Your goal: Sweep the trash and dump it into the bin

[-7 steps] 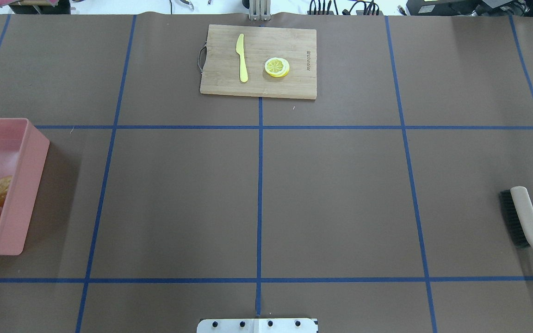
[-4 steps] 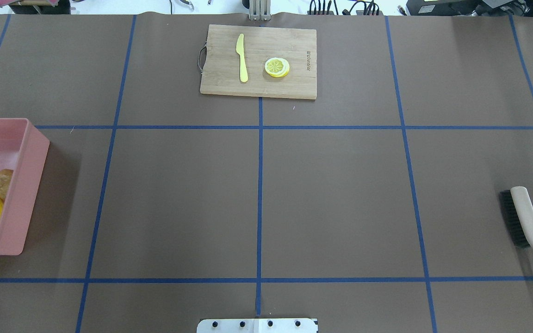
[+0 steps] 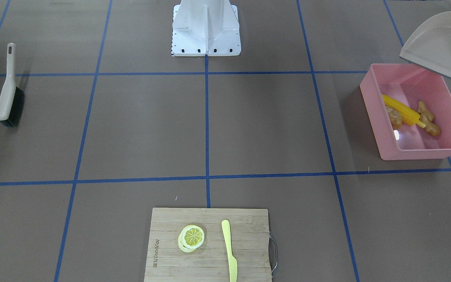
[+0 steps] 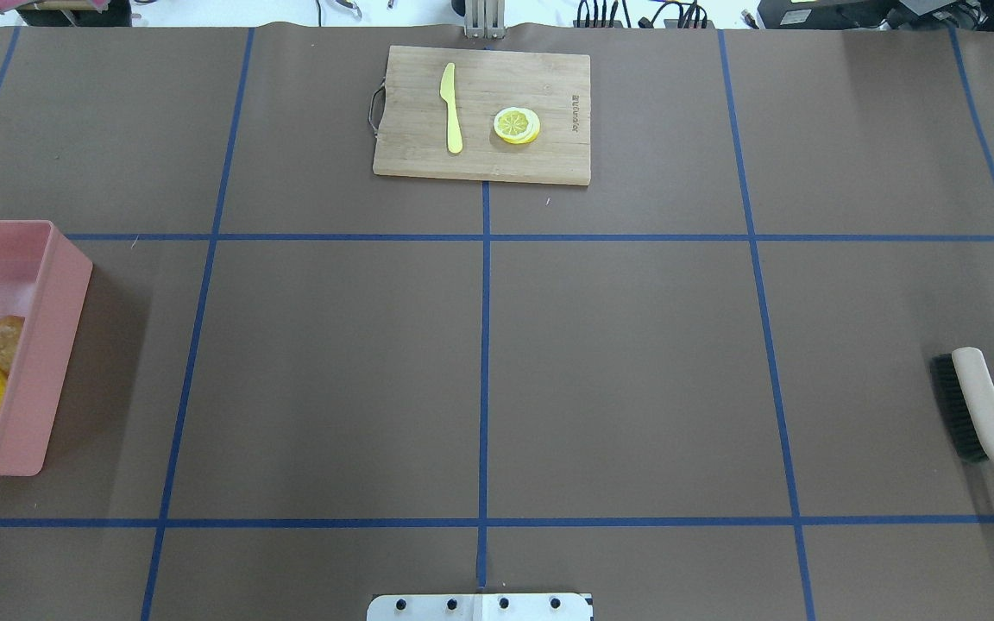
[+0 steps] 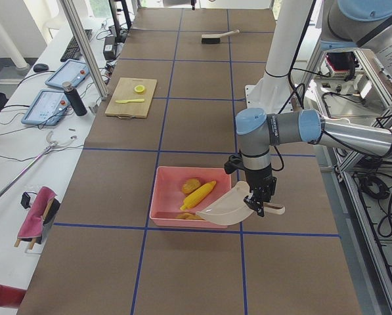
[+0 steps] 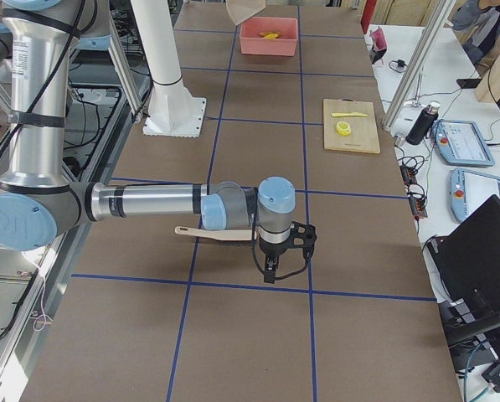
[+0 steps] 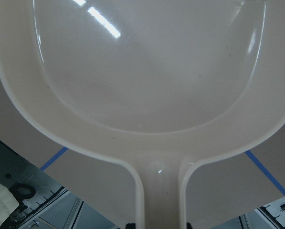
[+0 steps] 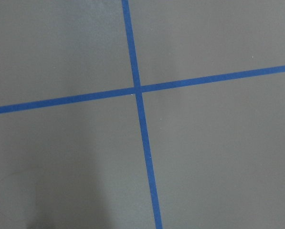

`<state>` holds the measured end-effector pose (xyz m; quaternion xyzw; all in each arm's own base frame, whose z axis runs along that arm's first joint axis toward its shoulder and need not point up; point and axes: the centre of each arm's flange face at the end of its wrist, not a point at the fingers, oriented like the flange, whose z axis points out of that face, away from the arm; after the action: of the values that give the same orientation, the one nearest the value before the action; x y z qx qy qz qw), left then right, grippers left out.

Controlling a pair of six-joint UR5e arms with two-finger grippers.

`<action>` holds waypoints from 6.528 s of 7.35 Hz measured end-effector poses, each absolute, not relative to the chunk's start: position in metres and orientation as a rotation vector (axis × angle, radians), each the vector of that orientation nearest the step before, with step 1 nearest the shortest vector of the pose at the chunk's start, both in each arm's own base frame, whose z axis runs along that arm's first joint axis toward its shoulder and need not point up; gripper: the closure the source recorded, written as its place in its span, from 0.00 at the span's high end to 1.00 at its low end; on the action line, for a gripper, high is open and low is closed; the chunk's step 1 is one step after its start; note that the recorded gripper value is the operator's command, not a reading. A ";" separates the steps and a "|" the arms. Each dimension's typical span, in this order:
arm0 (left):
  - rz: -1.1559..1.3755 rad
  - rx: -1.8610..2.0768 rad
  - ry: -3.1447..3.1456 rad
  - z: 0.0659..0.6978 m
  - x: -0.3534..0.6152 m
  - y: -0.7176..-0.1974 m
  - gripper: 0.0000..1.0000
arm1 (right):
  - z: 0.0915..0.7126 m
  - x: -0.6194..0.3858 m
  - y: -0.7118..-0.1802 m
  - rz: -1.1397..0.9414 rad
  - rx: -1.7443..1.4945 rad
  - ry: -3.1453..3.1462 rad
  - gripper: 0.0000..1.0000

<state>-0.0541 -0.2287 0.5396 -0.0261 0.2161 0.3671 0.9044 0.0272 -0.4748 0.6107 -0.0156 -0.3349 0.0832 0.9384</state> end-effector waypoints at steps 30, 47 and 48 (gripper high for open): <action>1.362 0.609 0.834 0.387 0.326 -0.540 0.98 | 0.633 0.036 -0.437 0.190 -0.044 -0.784 1.00; -0.032 -0.015 0.838 0.643 -0.089 -0.476 0.98 | 0.644 0.038 -0.435 0.195 -0.054 -0.752 1.00; -0.027 -0.001 0.837 0.652 -0.089 -0.477 0.98 | 0.644 0.038 -0.435 0.195 -0.054 -0.752 1.00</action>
<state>-0.0893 -0.4774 0.6516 -0.0006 0.4063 -0.0131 0.9137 0.0384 -0.4351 0.6443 -0.0263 -0.3666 0.0949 0.9252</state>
